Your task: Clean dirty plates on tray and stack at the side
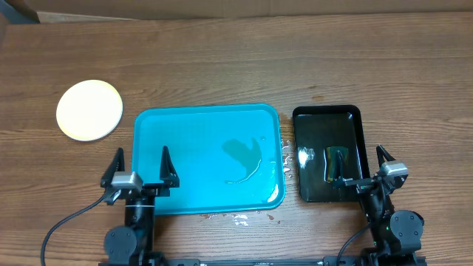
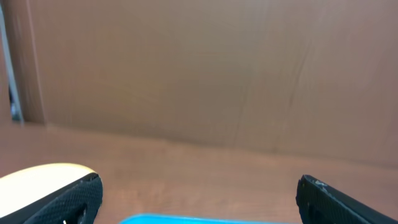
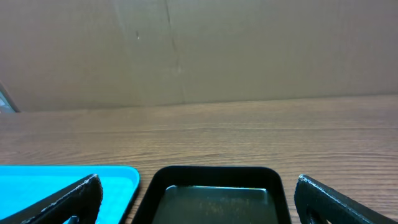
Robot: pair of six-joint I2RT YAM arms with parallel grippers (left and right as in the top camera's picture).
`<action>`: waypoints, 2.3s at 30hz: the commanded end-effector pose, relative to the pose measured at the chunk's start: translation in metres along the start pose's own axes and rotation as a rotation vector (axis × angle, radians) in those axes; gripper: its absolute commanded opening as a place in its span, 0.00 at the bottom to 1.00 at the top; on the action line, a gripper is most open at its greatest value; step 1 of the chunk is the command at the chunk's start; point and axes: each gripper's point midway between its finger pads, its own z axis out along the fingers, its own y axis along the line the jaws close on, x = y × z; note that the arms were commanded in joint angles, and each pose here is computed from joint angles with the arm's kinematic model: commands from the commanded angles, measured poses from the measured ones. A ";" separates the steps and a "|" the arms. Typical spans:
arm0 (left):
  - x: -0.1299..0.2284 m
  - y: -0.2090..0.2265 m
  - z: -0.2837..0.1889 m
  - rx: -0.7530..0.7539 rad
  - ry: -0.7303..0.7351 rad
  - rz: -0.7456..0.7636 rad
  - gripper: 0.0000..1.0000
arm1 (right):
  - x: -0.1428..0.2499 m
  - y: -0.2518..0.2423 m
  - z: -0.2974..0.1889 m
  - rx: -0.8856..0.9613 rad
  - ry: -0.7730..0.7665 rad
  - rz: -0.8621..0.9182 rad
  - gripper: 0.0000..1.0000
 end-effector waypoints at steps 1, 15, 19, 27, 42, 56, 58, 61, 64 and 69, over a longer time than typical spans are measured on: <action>0.023 0.005 -0.002 -0.025 0.084 -0.006 1.00 | 0.002 -0.003 0.000 0.016 -0.004 0.003 1.00; 0.067 -0.001 -0.009 0.046 0.265 0.157 1.00 | 0.002 -0.003 0.000 0.016 -0.004 0.003 1.00; 0.067 0.000 -0.009 0.035 0.260 0.127 1.00 | 0.002 -0.003 0.000 0.016 -0.004 0.003 1.00; 0.066 0.000 -0.008 0.036 0.247 0.127 1.00 | 0.002 -0.003 0.000 0.016 -0.004 0.003 1.00; 0.066 0.000 -0.008 0.036 0.247 0.127 1.00 | 0.002 -0.003 0.000 0.016 -0.004 0.003 1.00; 0.066 0.000 -0.008 0.036 0.247 0.127 1.00 | 0.002 -0.003 0.000 0.016 -0.004 0.003 1.00; 0.066 0.000 -0.008 0.036 0.247 0.127 1.00 | 0.002 -0.003 0.000 0.016 -0.004 0.003 1.00; 0.066 0.000 -0.008 0.036 0.247 0.127 1.00 | 0.002 -0.003 0.000 0.016 -0.004 0.003 1.00; 0.066 0.000 -0.008 0.036 0.247 0.127 1.00 | 0.002 -0.003 0.000 0.016 -0.004 0.003 1.00; 0.066 0.000 -0.008 0.036 0.247 0.127 1.00 | 0.002 -0.003 0.000 0.016 -0.004 0.003 1.00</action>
